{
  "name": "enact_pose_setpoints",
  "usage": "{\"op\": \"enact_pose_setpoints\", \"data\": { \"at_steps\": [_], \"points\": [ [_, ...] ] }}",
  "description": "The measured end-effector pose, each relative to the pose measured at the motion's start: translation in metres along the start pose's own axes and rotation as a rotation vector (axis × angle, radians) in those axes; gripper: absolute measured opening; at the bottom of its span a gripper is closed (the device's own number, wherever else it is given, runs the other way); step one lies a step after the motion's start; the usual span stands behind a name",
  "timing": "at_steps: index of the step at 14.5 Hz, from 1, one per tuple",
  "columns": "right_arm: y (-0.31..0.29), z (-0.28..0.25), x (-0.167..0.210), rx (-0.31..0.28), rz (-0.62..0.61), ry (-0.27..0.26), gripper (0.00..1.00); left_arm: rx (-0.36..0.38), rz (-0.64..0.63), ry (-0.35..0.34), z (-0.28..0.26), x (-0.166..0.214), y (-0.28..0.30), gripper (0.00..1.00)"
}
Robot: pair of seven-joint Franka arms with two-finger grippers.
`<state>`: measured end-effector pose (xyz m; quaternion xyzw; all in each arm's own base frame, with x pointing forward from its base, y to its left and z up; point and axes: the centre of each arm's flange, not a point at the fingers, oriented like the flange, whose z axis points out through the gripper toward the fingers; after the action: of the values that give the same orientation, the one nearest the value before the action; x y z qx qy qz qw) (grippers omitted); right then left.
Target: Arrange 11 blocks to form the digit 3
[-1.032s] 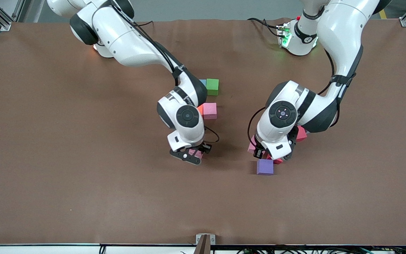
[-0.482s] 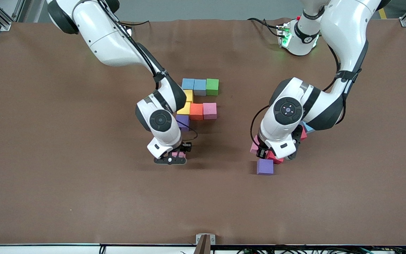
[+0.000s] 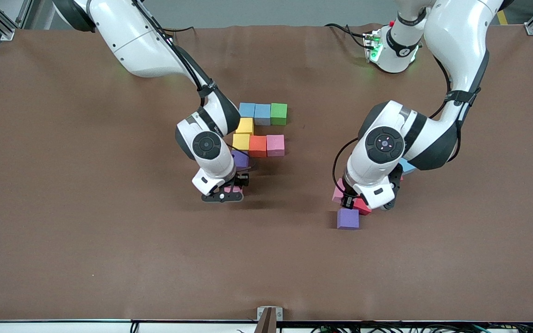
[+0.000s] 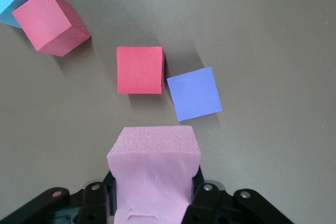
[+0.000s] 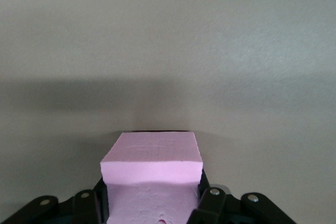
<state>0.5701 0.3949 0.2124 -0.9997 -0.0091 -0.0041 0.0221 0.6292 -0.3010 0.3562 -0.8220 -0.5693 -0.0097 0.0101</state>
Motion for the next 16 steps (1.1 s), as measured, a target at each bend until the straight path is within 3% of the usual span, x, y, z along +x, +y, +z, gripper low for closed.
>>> {"op": "enact_pose_setpoints", "data": {
  "at_steps": [16],
  "points": [
    [-0.02,0.007,-0.021,-0.006,0.02,-0.019,0.61,0.004,0.004,-0.004,0.0,-0.005,-0.001,0.53]
  ]
}}
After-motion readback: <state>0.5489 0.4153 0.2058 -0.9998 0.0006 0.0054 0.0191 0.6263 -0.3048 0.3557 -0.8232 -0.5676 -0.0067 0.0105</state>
